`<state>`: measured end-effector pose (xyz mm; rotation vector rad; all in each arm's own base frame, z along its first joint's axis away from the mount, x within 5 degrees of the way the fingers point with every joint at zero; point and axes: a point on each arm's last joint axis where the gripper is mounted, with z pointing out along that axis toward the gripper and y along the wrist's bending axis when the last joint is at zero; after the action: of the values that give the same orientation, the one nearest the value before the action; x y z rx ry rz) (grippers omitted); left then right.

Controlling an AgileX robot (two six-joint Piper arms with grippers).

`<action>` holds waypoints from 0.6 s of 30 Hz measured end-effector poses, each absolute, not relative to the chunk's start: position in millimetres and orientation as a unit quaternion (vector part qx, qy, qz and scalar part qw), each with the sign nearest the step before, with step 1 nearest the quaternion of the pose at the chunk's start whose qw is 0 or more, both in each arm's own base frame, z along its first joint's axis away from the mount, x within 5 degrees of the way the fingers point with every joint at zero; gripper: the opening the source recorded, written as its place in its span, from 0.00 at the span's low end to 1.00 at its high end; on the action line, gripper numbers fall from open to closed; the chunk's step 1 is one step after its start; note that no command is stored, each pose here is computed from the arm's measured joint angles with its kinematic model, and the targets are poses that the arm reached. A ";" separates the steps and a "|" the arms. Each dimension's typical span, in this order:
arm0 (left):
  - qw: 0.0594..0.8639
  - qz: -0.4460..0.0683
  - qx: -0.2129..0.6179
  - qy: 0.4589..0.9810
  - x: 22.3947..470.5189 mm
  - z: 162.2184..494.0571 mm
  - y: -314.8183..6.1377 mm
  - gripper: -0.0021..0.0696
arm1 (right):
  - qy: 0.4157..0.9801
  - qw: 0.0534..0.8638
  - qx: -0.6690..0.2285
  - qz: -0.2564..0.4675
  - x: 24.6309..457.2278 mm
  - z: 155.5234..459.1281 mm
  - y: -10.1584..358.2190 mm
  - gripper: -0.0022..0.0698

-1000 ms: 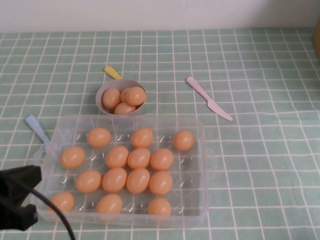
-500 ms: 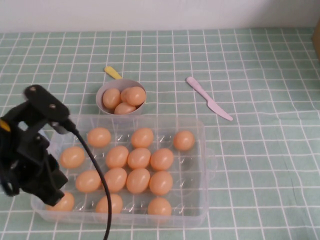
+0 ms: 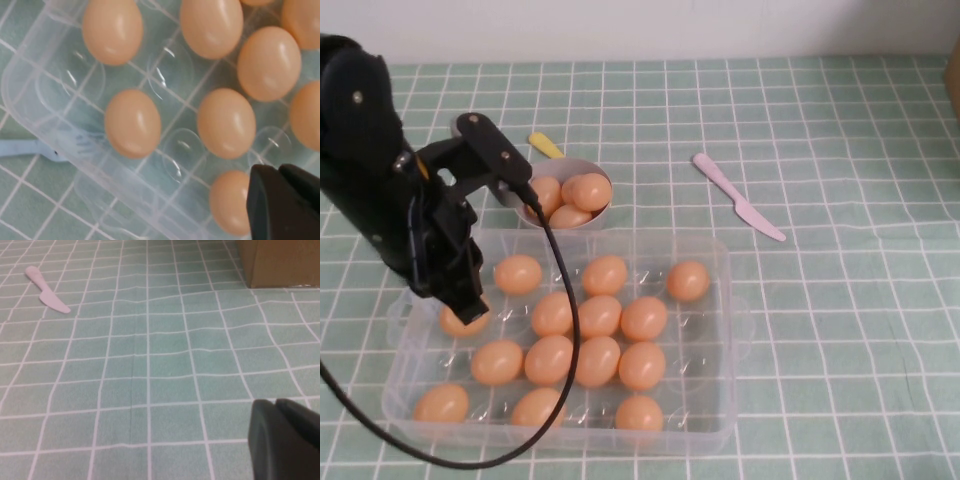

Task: Take an egg out of the egg box
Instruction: Pick up the egg from the plastic box

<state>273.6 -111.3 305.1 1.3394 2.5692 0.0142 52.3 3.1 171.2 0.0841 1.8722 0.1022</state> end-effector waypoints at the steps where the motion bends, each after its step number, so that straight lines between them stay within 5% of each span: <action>1: 0.123 0.006 0.459 0.880 276.8 303.9 -112.4 0.02 | 0.805 0.591 0.036 0.044 52.3 171.2 3.1 0.01; 6: 0.115 0.008 0.462 0.879 287.5 292.8 -116.1 0.08 | 0.805 0.591 0.036 0.044 52.3 171.2 3.1 0.01; 14: 0.105 0.048 0.517 0.848 295.6 285.2 -112.8 0.58 | 0.805 0.591 0.036 0.044 52.3 171.2 3.1 0.01; 18: 0.102 0.055 0.537 0.836 297.1 283.5 -112.6 0.65 | 0.805 0.591 0.036 0.044 52.3 171.2 3.1 0.01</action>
<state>297.1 -112.6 283.5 1.5851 2.4671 0.1612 52.3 3.1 171.2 0.0841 1.8722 0.1022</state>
